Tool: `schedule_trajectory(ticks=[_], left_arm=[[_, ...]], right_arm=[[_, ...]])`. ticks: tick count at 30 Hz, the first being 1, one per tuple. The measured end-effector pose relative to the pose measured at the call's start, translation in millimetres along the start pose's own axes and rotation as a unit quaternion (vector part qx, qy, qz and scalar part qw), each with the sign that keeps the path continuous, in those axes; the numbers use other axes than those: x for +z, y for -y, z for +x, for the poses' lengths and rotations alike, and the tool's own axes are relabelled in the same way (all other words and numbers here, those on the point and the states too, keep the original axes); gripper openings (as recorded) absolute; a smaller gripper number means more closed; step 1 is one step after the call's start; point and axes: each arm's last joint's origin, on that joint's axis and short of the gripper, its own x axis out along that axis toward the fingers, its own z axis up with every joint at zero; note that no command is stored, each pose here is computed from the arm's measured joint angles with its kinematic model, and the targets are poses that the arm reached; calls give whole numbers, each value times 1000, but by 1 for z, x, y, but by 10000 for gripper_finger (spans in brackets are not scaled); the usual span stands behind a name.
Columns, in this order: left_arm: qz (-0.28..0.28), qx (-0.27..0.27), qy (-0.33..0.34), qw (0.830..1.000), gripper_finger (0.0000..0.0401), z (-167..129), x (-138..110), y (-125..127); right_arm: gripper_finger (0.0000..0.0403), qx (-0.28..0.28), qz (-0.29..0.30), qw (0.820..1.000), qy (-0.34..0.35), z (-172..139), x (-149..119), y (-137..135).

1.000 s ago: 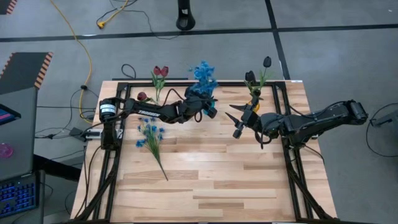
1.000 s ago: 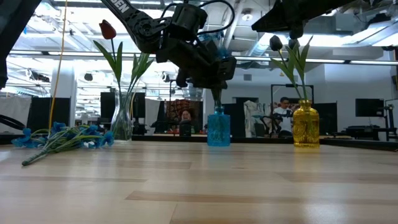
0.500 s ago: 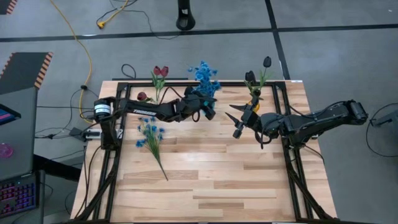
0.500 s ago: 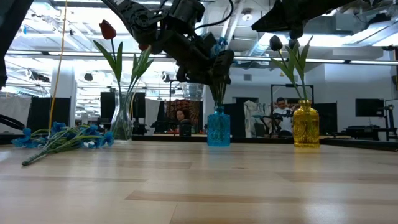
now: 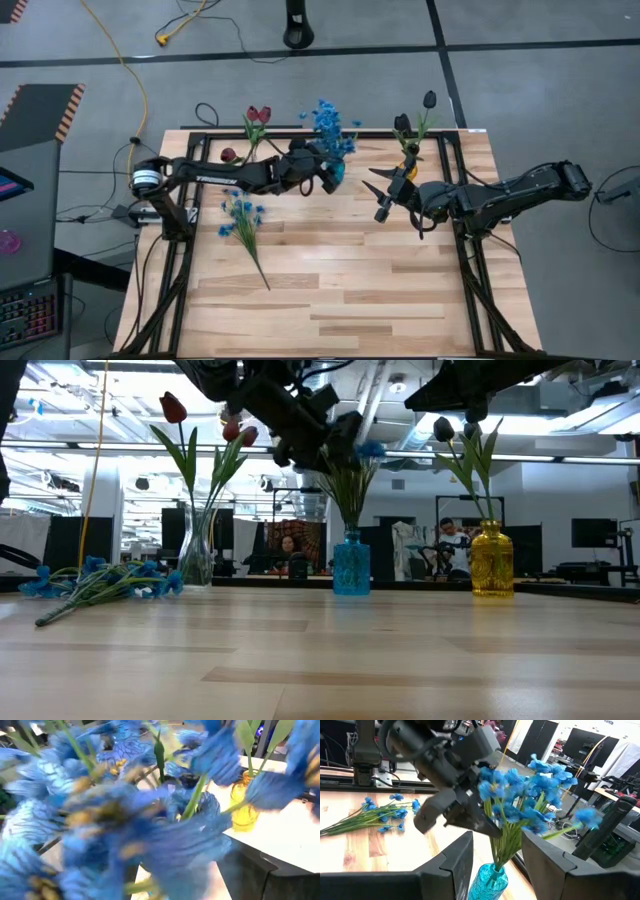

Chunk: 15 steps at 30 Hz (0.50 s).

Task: Sort flowers into vase by color
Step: Put the bottom blue flowers into the blue vase

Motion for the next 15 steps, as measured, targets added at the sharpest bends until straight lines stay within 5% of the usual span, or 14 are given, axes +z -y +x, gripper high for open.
schedule_trajectory(ticks=[15], left_arm=[[11,-17,-6,1000,236,-51,29,-10]], right_arm=[[191,0,0,1000,0,0,0,0]])
